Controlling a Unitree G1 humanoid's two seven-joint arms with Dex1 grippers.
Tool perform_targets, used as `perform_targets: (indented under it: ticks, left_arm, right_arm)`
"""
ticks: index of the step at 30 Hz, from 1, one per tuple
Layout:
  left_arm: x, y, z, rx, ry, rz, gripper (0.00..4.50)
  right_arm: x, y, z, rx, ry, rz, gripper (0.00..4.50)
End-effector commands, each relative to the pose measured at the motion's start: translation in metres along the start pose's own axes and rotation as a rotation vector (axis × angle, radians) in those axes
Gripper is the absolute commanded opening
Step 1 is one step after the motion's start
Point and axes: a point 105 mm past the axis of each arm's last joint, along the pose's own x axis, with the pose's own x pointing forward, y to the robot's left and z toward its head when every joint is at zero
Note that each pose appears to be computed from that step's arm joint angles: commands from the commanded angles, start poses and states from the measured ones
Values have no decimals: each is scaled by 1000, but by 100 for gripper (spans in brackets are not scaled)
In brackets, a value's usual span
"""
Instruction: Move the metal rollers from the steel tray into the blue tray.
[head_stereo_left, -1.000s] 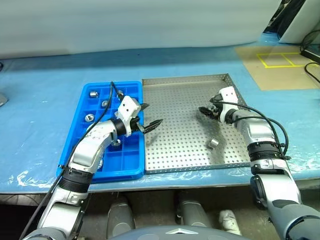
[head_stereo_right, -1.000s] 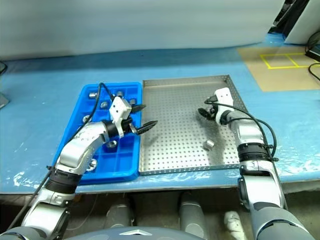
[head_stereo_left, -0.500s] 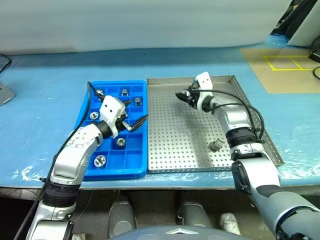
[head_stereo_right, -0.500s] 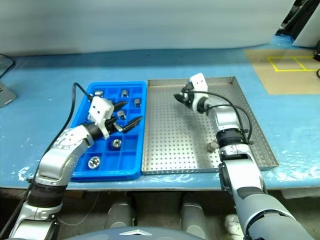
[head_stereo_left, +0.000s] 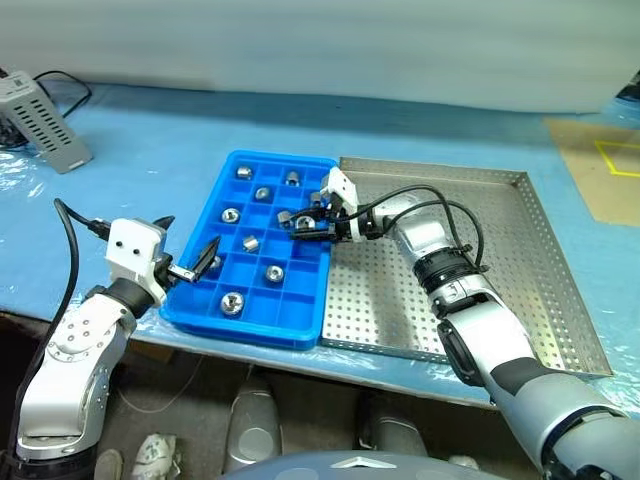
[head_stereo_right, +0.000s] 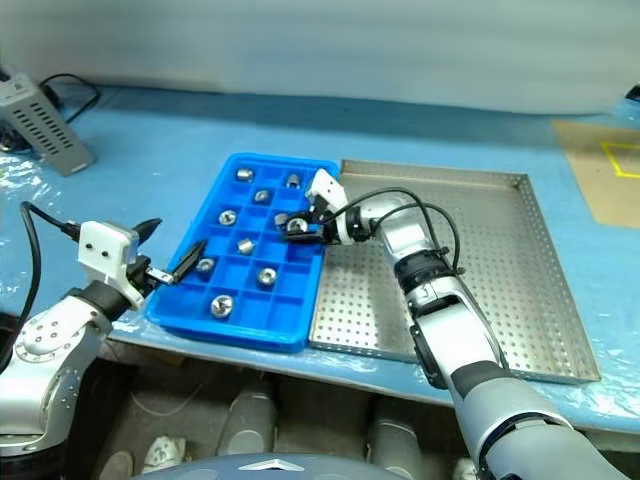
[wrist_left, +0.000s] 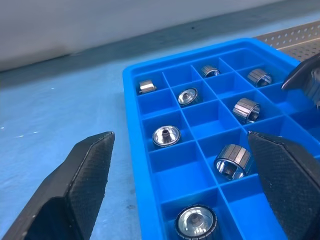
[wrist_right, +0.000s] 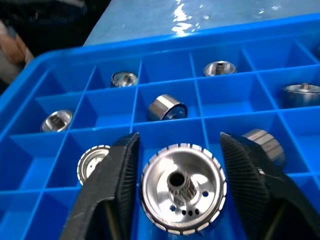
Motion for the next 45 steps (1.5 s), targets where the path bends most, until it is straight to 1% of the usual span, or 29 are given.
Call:
perform_targets:
  ticks: [1, 3, 6, 8, 11, 13, 16, 18, 21, 24, 27, 28, 30, 32, 34, 36, 39, 41, 43, 45]
  left_arm:
    - [4, -5, 12, 17, -47, -15, 450]
    - [13, -11, 12, 7, -54, -54, 450]
    - [33, -25, 14, -2, -70, -142, 450]
    - [54, -41, 19, -27, -103, -233, 450]
    - [77, -65, 24, -52, -131, -366, 450]
    - [90, -78, 25, -61, -141, -448, 450]
    - [107, -97, 29, -65, -159, -567, 450]
    - [115, -105, 32, -64, -171, -625, 450]
    - [123, -112, 35, -63, -184, -684, 450]
    - [127, -118, 34, -60, -185, -721, 450]
    - [127, -120, 33, -61, -187, -736, 450]
    - [126, -118, 32, -57, -184, -730, 450]
    - [125, -111, 31, -51, -178, -710, 450]
    - [124, -105, 30, -48, -175, -690, 450]
    - [120, -95, 28, -33, -168, -648, 450]
    - [116, -84, 28, -25, -168, -599, 450]
    - [102, -67, 27, -12, -159, -510, 450]
    - [89, -56, 22, 1, -134, -454, 450]
    - [72, -45, 15, 14, -98, -391, 450]
    - [56, -36, 11, 10, -74, -335, 450]
  right_arm:
    - [-7, -6, 0, -68, 36, -28, 373]
    - [-13, -13, 2, -72, 24, -74, 444]
    - [-29, -22, 7, -61, -22, -156, 448]
    - [-50, -27, 7, -40, -44, -228, 448]
    - [-87, -25, -5, -14, -24, -332, 448]
    - [-113, -17, -17, 15, 3, -393, 448]
    - [-148, 7, -37, 72, 67, -458, 448]
    - [-163, 24, -48, 110, 101, -490, 448]
    - [-175, 49, -61, 175, 140, -521, 448]
    - [-175, 67, -73, 226, 186, -517, 448]
    - [-169, 76, -95, 251, 275, -520, 448]
    - [-166, 79, -99, 259, 287, -501, 430]
    - [-157, 79, -93, 259, 255, -470, 390]
    - [-151, 74, -79, 251, 193, -458, 323]
    - [-142, 56, -48, 224, 62, -461, 255]
    - [-131, 44, -24, 193, -17, -425, 185]
    - [-109, 37, 0, 158, -83, -298, 185]
    - [-92, 41, 12, 137, -101, -181, 185]
    - [-75, 47, 13, 102, -62, -57, 185]
    - [-66, 36, -2, 37, 35, -57, 185]
